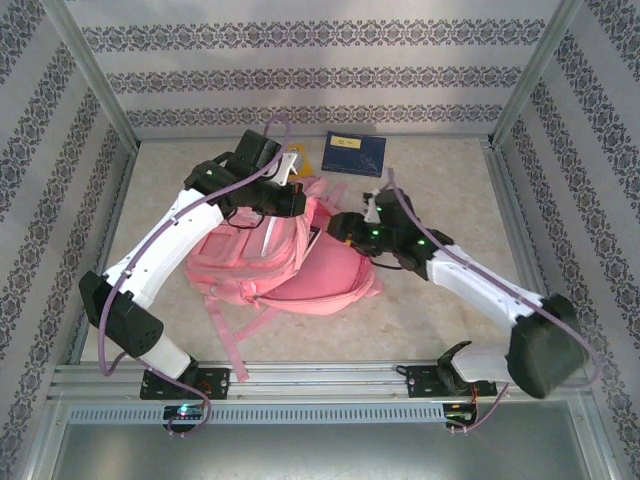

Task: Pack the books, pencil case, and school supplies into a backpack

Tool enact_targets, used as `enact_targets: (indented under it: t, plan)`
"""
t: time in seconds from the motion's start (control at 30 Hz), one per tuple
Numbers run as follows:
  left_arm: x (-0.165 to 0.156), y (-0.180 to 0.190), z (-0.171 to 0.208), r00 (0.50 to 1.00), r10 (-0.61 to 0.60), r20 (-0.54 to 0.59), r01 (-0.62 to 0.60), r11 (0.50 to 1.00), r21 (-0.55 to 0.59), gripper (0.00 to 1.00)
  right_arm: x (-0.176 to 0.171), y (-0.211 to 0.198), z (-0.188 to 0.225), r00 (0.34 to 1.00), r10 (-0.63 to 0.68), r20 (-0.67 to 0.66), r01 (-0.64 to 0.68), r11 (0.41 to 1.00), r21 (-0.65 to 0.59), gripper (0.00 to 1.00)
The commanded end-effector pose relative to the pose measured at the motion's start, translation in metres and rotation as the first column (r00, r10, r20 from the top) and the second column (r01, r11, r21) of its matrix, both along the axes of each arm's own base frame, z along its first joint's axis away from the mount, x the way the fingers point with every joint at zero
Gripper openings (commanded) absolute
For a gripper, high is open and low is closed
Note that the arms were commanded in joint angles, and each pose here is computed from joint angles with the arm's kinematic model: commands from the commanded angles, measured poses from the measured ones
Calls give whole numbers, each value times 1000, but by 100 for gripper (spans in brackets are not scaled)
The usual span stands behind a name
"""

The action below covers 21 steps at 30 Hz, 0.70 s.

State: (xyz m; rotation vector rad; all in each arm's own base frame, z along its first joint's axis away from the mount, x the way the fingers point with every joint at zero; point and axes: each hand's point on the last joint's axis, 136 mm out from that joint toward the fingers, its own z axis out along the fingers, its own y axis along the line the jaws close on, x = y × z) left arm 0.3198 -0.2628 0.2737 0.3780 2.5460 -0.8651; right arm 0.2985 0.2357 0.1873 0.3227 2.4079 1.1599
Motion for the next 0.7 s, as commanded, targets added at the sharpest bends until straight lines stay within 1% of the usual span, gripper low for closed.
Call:
enact_targets:
  t: [0.0,0.07,0.1,0.13,0.17,0.2,0.27,0.3,0.33,0.43,0.53,0.57,0.63,0.67]
  plan:
    - [-1,-9,-25,998,8,-61,-9,1000,-18,0,-12,-67,-29,980,-187,-63,176,974,-144,53]
    - [-7,-19,-46,992,-14,-126,10,999,-34,0,-16,-86,-26,975,-216,-45,206,964,-166,52]
    - [-10,-24,-53,989,-25,-146,20,999,-36,2,-19,-91,-24,976,-214,-38,204,962,-181,52]
    - [-11,-29,-59,987,-35,-157,30,999,-34,8,-21,-95,-22,977,-208,-33,198,960,-199,52]
    - [-9,-34,-60,988,-42,-149,38,999,-30,19,-23,-98,-20,980,-198,-30,187,958,-218,52]
    - [-6,-36,-59,991,-39,-130,37,999,-23,32,-26,-101,-20,981,-192,-32,179,954,-241,52]
    - [10,-36,-47,998,-11,-65,10,1000,-18,48,-29,-107,-14,982,-186,-20,174,945,-276,53]
    - [20,-34,-40,1000,3,-22,-3,1000,-14,54,-30,-110,-12,982,-189,-13,177,940,-293,54]
    - [29,-33,-34,1000,19,7,-19,1000,-9,58,-31,-113,-11,982,-190,-9,178,936,-305,54]
    - [67,-23,-22,993,93,70,-93,996,-2,61,-35,-118,-9,982,-189,-17,173,929,-327,54]
    - [112,-7,-21,973,201,114,-204,979,13,58,-39,-125,-5,983,-183,-21,163,917,-364,54]
    - [129,3,-24,960,251,126,-257,966,30,55,-40,-127,-3,983,-181,-22,160,911,-380,53]
    - [162,25,-36,927,350,137,-361,930,65,45,-41,-133,0,984,-178,-20,154,899,-409,50]
    - [179,38,-48,901,415,128,-428,900,89,41,-43,-135,1,984,-175,-21,150,894,-423,49]
